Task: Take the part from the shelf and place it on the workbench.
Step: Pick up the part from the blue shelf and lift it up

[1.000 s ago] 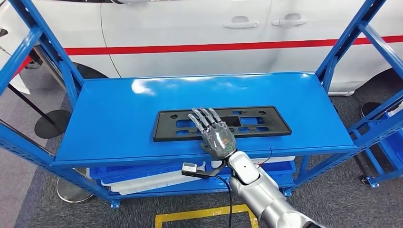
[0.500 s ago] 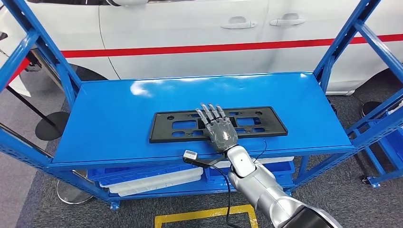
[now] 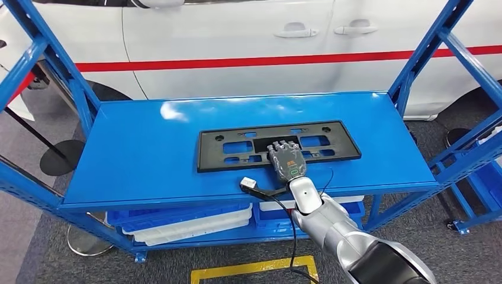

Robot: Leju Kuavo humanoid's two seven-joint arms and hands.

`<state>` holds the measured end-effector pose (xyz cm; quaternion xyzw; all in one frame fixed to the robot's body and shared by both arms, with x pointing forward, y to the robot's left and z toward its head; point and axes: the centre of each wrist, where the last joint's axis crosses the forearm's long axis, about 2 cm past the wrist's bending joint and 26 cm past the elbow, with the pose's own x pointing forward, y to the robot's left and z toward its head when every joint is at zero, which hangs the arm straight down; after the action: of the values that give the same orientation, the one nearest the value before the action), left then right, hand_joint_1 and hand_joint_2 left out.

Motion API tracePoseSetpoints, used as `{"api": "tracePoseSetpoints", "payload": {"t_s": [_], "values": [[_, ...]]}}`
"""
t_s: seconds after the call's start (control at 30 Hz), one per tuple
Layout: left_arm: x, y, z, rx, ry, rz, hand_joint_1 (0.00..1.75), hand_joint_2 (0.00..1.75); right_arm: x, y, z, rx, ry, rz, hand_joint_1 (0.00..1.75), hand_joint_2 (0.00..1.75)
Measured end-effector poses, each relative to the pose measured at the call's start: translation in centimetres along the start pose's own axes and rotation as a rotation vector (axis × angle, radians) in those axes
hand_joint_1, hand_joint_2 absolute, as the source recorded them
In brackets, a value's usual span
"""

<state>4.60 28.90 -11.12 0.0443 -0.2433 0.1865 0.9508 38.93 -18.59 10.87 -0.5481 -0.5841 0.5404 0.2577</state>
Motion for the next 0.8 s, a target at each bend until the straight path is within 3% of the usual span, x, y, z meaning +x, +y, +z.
{"api": "tracePoseSetpoints", "payload": {"t_s": [0.3, 0.47, 0.57, 0.8], "values": [[0.0, 0.1, 0.0, -0.008, -0.033, 0.006, 0.00, 0.00, -0.1, 0.2, 0.2, 0.011, -0.045, -0.004, 1.75, 1.75], [0.0, 0.1, 0.0, -0.011, -0.104, -0.005, 0.00, 0.00, -0.3, -0.1, -0.1, -0.001, -0.078, -0.054, 1.75, 1.75], [0.0, 0.2, 0.0, -0.006, -0.107, -0.014, 0.00, 0.00, -0.4, -0.9, -0.5, -0.048, -0.145, -0.204, 1.75, 1.75], [0.2, 0.7, -0.1, -0.017, -0.101, -0.033, 0.00, 0.00, -0.6, -3.7, -1.5, -0.359, -0.202, -0.796, 1.75, 1.75]]}}
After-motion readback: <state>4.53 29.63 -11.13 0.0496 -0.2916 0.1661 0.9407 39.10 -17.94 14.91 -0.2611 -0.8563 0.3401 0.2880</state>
